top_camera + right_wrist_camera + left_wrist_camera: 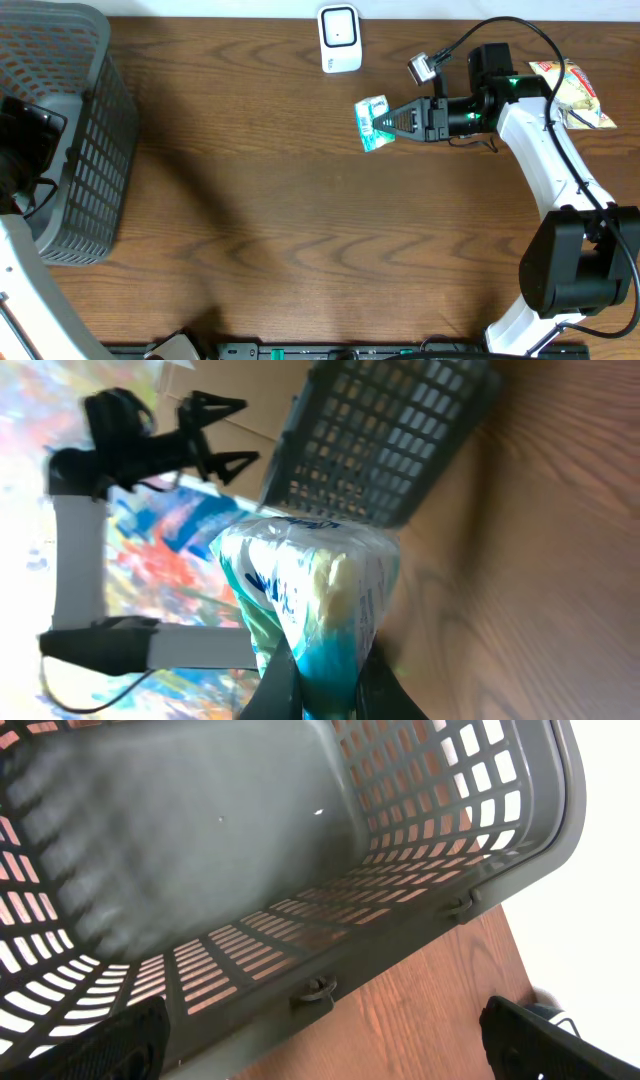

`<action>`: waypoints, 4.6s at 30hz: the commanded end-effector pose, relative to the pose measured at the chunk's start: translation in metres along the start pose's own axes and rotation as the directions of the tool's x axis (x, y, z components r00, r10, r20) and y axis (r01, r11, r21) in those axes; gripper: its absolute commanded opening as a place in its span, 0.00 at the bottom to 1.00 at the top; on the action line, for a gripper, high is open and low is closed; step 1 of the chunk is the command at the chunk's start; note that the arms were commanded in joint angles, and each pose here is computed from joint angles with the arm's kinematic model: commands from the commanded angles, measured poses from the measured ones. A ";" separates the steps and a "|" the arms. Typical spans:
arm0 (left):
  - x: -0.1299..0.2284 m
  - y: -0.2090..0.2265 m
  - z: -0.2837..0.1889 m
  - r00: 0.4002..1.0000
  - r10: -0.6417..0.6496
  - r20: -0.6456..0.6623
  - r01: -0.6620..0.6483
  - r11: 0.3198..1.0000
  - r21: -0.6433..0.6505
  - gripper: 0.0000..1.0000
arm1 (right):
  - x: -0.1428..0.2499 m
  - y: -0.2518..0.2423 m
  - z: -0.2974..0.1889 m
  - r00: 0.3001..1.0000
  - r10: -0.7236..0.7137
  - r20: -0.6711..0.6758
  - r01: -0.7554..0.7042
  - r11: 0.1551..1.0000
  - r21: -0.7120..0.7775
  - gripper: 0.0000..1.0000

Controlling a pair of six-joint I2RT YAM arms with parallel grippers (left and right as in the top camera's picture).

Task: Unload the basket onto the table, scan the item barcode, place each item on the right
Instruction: 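Rotate the held teal pack and carry it toward the scanner, then hold the teal pack's barcode against the white scanner, then carry the teal pack right and drop it by the snack bag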

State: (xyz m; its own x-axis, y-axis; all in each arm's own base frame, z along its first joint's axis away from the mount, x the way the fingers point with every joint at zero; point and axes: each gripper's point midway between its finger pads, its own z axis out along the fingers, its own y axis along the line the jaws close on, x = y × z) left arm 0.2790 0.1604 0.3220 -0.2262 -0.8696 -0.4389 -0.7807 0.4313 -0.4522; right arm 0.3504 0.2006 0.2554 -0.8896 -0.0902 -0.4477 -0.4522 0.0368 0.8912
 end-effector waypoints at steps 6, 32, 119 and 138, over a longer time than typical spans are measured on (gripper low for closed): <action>-0.003 -0.001 -0.005 1.000 -0.009 0.018 0.009 1.000 0.005 0.98 | 0.016 -0.104 -0.012 0.984 0.176 -0.032 -0.111 0.741 0.662 0.01; -0.003 -0.001 -0.005 1.000 -0.009 0.018 0.009 1.000 0.005 0.98 | -0.145 -0.126 -0.003 0.949 -0.296 -0.109 0.176 0.209 0.962 0.01; -0.003 -0.001 -0.005 1.000 -0.009 0.018 0.009 1.000 0.005 0.98 | -0.116 -0.197 -0.258 0.975 0.078 -0.207 0.221 -0.389 0.895 0.01; -0.003 -0.001 -0.005 1.000 -0.009 0.018 0.009 1.000 0.005 0.98 | -0.030 -0.207 -0.353 0.962 0.229 0.150 -0.068 -0.331 0.941 0.98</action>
State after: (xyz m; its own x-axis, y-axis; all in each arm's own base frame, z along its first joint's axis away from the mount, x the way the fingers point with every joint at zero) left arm 0.2790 0.1604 0.3220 -0.2262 -0.8696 -0.4389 -0.7807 0.4313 -0.4522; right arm 0.4886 -0.1732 0.1119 -0.9755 0.0576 -0.2123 0.1445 0.8955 -0.4210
